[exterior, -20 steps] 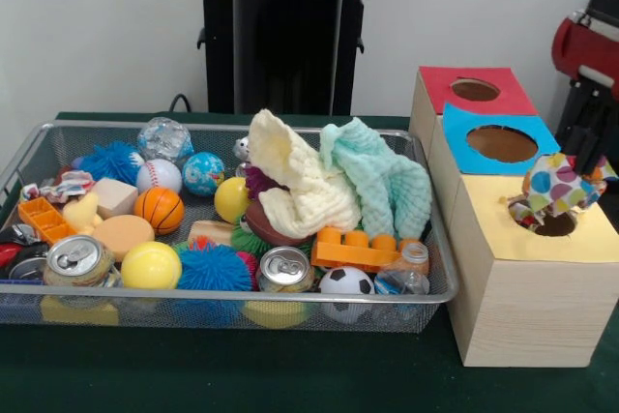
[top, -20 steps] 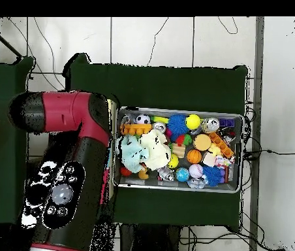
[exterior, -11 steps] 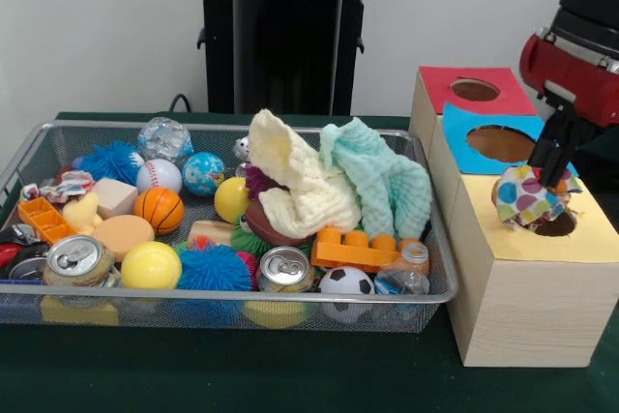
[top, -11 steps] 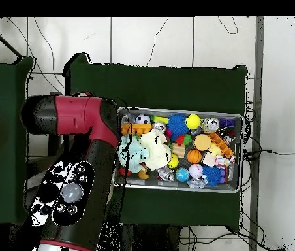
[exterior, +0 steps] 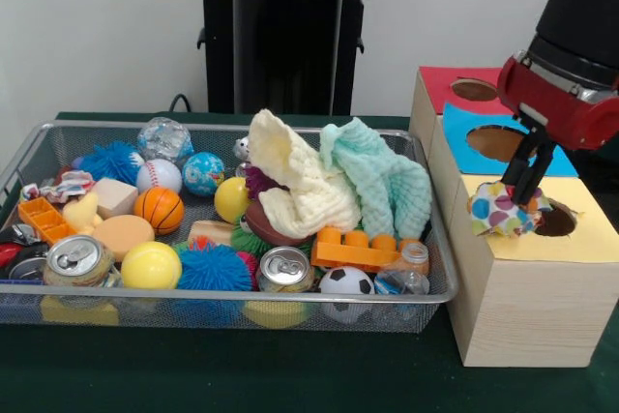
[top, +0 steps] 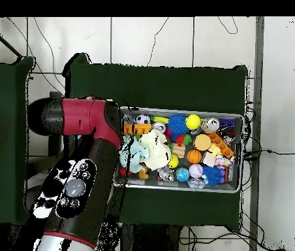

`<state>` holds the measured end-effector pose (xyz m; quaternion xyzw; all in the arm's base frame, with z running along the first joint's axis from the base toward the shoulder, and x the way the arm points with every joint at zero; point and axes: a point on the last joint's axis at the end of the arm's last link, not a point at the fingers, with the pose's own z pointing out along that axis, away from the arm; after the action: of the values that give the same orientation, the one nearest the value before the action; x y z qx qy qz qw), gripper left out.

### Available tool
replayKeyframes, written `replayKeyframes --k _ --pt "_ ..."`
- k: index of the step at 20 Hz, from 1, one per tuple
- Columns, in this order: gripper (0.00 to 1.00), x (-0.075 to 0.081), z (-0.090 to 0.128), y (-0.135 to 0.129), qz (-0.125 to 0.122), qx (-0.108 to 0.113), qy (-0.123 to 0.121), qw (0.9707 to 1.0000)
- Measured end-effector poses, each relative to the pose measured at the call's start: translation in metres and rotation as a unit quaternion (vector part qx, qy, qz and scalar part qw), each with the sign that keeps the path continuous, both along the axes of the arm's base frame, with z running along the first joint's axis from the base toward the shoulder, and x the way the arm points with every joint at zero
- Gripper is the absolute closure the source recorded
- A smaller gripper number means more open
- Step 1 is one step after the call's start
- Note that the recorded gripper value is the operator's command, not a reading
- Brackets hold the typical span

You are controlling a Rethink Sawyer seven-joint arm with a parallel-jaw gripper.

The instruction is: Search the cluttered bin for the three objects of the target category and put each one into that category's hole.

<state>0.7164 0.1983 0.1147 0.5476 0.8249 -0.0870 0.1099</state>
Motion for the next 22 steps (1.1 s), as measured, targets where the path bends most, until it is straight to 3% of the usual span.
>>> replayKeyframes --k 6,22 --pt "1.0 -0.002 -0.017 0.002 -0.003 0.001 0.002 1.0" --pt "1.0 0.0 -0.012 0.012 -0.014 0.009 -0.006 0.9998"
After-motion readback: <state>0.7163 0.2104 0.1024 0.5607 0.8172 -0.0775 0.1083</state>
